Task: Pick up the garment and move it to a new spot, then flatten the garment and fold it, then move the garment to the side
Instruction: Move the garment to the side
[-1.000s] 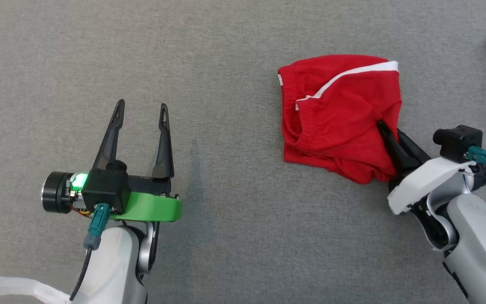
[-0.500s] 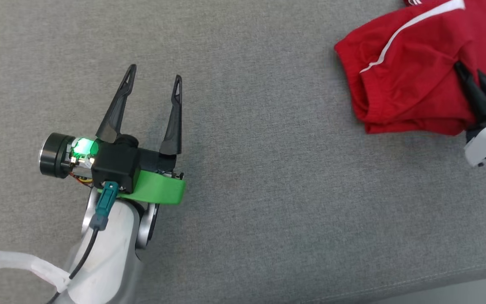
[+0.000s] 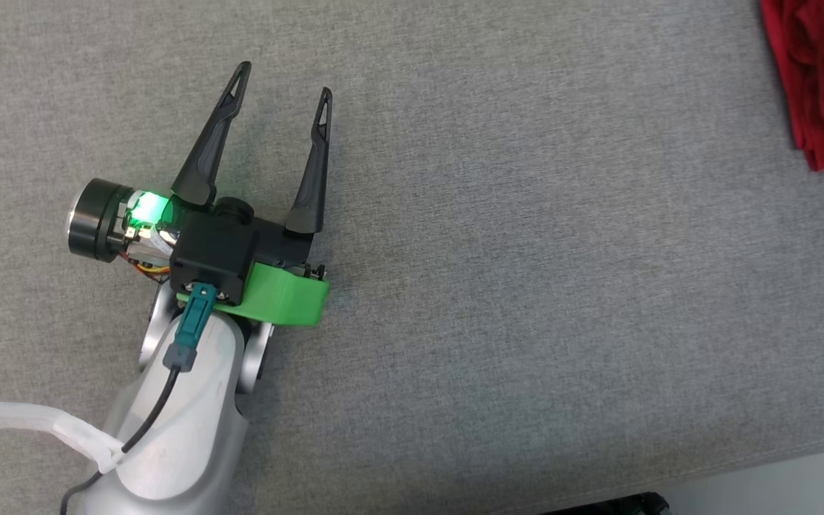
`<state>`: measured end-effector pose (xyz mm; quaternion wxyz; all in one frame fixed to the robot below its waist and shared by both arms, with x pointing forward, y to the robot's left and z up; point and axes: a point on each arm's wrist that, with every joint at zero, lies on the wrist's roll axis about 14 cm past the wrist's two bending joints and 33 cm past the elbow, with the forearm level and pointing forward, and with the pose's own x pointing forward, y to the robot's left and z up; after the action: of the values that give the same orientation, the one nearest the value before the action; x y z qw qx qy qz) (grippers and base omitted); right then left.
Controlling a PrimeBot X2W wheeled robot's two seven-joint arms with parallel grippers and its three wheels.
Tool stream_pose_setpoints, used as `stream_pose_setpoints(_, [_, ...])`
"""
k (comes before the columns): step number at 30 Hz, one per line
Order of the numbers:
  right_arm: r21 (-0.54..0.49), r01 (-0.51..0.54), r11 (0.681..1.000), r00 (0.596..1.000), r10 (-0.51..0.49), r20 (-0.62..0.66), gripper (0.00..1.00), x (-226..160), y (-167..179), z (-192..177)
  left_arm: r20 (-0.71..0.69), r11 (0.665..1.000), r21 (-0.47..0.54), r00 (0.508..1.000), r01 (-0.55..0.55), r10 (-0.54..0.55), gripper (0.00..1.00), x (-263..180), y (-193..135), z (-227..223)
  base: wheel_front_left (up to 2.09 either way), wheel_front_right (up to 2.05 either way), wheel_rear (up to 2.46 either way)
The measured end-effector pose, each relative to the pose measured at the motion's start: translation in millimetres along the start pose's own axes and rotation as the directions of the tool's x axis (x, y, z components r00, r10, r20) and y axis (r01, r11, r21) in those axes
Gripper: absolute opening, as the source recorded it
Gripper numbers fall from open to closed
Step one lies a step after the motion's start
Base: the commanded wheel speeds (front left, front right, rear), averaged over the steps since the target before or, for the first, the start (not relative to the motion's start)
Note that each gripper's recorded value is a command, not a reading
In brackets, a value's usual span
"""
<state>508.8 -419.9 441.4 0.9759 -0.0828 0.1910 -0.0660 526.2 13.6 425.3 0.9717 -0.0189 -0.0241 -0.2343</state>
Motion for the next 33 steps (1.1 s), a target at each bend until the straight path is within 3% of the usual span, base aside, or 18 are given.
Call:
stream_pose_setpoints(2, [0.011,0.011,1.000,1.000,-0.011,-0.011,0.00,4.1,-0.2,-10.1,-0.011,1.000,0.000,1.000,-0.006,0.006,1.00,-1.1,2.7,-5.4,0.00,0.00,0.00])
stream_pose_setpoints(3, [0.019,0.018,1.000,1.000,-0.017,-0.013,0.32,6.1,0.2,-15.5,-0.016,1.000,0.000,1.000,-0.008,0.008,1.00,-1.7,3.5,-7.5,0.00,0.00,0.00])
stream_pose_setpoints(4, [0.025,0.023,0.999,1.000,-0.023,-0.016,1.00,7.7,0.6,-19.5,-0.019,1.000,0.001,1.000,-0.010,0.010,1.00,-2.2,4.4,-8.6,0.00,0.00,0.00])
stream_pose_setpoints(11, [0.007,0.102,0.995,0.992,-0.103,0.072,1.00,6.5,-13.6,-9.2,-0.020,1.000,0.012,1.000,-0.021,0.022,1.00,-4.1,7.4,-4.7,0.00,0.00,0.00])
stream_pose_setpoints(16, [0.037,0.090,0.995,0.966,-0.096,0.242,1.00,-7.7,3.6,31.4,-0.015,0.999,0.004,0.999,-0.048,0.048,1.00,-12.8,9.9,5.2,0.00,0.00,0.00])
stream_pose_setpoints(33, [0.187,-0.139,0.972,0.898,0.044,0.439,1.00,-123.9,135.6,41.4,-0.027,0.981,0.017,0.981,-0.193,0.194,1.00,-75.8,28.6,43.4,0.00,0.00,0.00])
